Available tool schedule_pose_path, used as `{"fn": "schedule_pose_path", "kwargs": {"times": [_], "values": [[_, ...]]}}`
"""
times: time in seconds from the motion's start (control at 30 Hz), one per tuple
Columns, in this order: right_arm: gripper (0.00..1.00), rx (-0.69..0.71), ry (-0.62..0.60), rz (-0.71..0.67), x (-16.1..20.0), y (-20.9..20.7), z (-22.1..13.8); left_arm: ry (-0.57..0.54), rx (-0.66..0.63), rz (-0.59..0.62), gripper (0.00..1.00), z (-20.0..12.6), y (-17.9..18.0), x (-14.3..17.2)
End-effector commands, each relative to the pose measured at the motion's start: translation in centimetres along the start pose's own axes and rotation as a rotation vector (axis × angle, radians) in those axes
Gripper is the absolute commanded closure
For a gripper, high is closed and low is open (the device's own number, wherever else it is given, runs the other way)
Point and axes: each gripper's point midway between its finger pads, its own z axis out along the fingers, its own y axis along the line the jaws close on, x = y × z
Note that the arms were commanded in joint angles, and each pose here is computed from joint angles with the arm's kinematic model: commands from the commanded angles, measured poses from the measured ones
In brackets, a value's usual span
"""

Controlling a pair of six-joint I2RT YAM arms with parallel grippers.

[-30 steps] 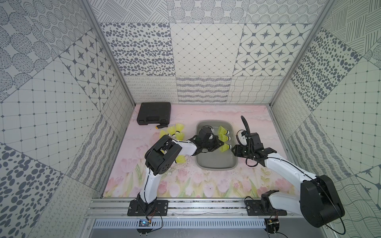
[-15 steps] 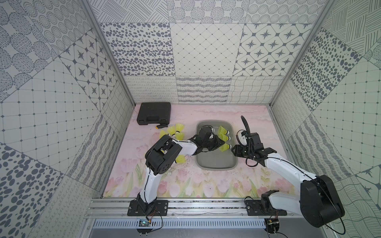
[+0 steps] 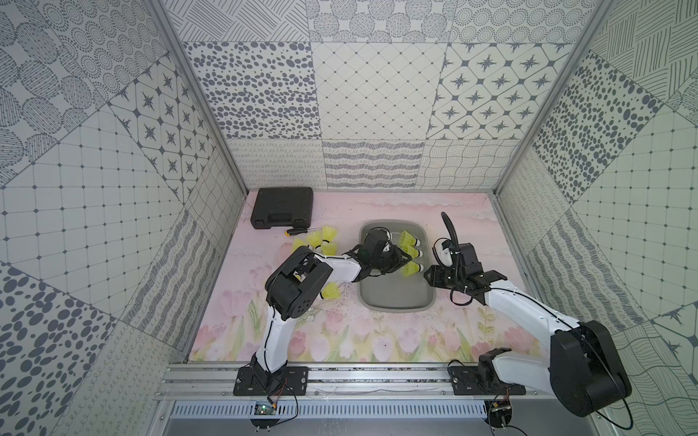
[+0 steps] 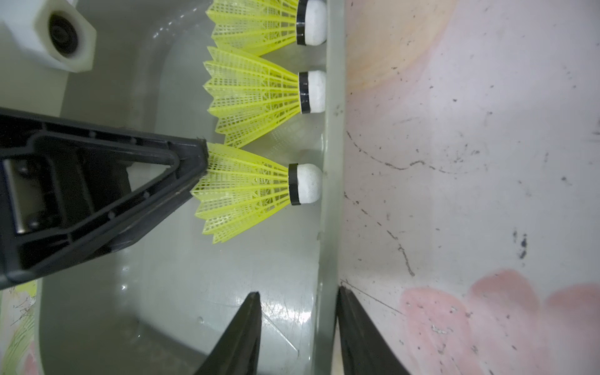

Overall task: Put the shuttlecocks into the storage box
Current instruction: Place the shuttlecock in the storage box, then pick up the shuttlecock at the center of the board.

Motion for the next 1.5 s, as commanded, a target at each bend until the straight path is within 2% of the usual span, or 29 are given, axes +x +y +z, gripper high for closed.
{"fn": "schedule_pose_path", "kwargs": {"times": [0.0, 0.53, 0.8, 1.03, 1.23, 1.47], "values": [[0.58, 0.006, -0.022, -0.014, -0.4, -0.1, -0.2, 0.007, -0.009, 0.031, 0.70, 0.2, 0.2, -0.2], [0.56, 0.029, -0.047, -0.013, -0.7, -0.5, -0.7, 0.027, 0.003, 0.043, 0.64, 0.2, -0.2, -0.1], [0.47, 0.075, -0.109, -0.016, -1.3, -1.3, -1.9, -0.010, -0.059, 0.098, 0.53, -2.2, -0.1, -0.6], [0.43, 0.093, -0.174, -0.027, -2.2, -1.5, -3.2, -0.063, -0.142, 0.163, 0.48, -6.2, 0.2, -1.2], [0.43, 0.090, -0.186, -0.037, -2.4, -1.4, -3.6, -0.105, -0.221, 0.219, 0.48, -10.8, 0.5, -1.6], [0.43, 0.079, -0.199, -0.059, -2.7, -1.0, -4.2, -0.173, -0.417, 0.308, 0.45, -17.7, 2.2, -1.6]]}}
